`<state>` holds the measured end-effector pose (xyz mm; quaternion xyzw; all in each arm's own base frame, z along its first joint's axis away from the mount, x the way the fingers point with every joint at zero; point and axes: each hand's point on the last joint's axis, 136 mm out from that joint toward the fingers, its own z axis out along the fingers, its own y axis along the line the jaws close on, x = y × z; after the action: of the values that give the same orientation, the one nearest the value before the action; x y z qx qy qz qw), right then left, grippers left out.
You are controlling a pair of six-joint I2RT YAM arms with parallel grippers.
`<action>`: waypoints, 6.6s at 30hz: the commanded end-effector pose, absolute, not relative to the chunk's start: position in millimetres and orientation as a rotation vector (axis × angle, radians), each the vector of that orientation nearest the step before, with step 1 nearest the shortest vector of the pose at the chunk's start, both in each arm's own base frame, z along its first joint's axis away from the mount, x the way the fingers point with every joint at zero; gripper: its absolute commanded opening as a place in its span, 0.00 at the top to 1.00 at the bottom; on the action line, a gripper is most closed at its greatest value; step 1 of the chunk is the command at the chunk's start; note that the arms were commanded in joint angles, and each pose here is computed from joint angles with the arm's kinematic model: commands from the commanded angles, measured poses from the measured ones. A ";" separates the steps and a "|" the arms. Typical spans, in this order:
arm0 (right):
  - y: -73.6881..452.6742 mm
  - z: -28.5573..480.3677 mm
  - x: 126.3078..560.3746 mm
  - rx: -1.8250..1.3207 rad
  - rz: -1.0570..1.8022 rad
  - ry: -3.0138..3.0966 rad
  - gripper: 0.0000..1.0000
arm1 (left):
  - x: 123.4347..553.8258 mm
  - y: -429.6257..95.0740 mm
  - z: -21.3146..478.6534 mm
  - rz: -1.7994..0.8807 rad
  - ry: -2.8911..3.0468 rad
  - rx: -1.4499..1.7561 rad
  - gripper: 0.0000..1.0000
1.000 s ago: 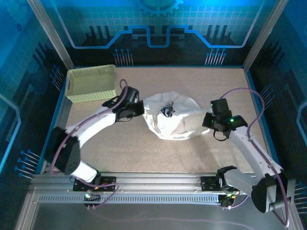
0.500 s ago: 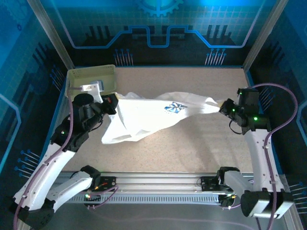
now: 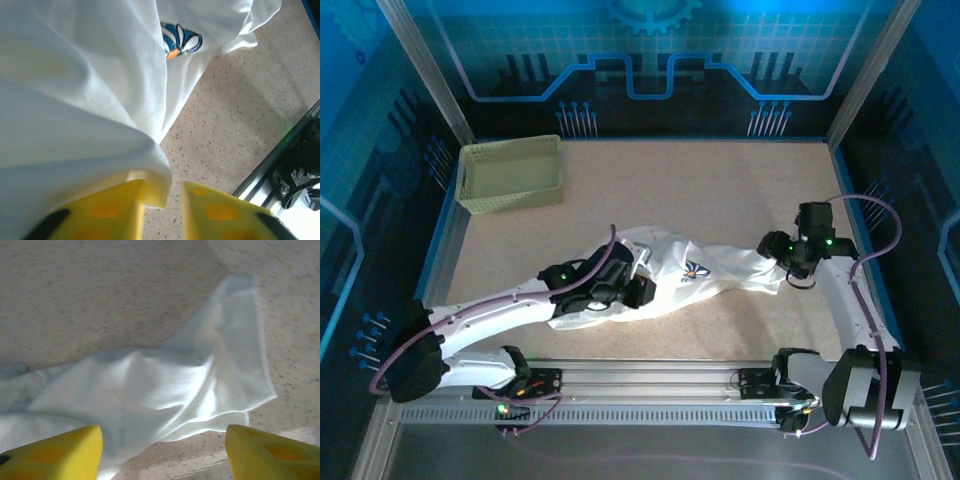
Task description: Fold the inside-out t-shirt
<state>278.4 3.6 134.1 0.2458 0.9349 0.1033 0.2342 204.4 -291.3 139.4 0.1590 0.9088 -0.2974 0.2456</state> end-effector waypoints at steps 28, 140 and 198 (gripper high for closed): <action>242.1 92.0 351.7 0.005 0.453 2.807 0.90 | 290.2 -170.4 47.0 -0.470 2.827 -0.380 0.73; 255.1 135.1 248.1 -0.383 0.466 2.527 0.33 | 267.7 -253.2 138.2 -0.963 2.442 0.090 1.00; 263.5 231.5 260.5 -0.331 0.918 2.327 1.00 | 276.3 -198.8 208.0 -0.481 2.282 0.070 0.35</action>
<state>265.4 256.1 207.8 -0.1172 0.8929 0.3118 0.3028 281.9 -206.3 173.6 0.0426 0.9306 -0.1480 0.3322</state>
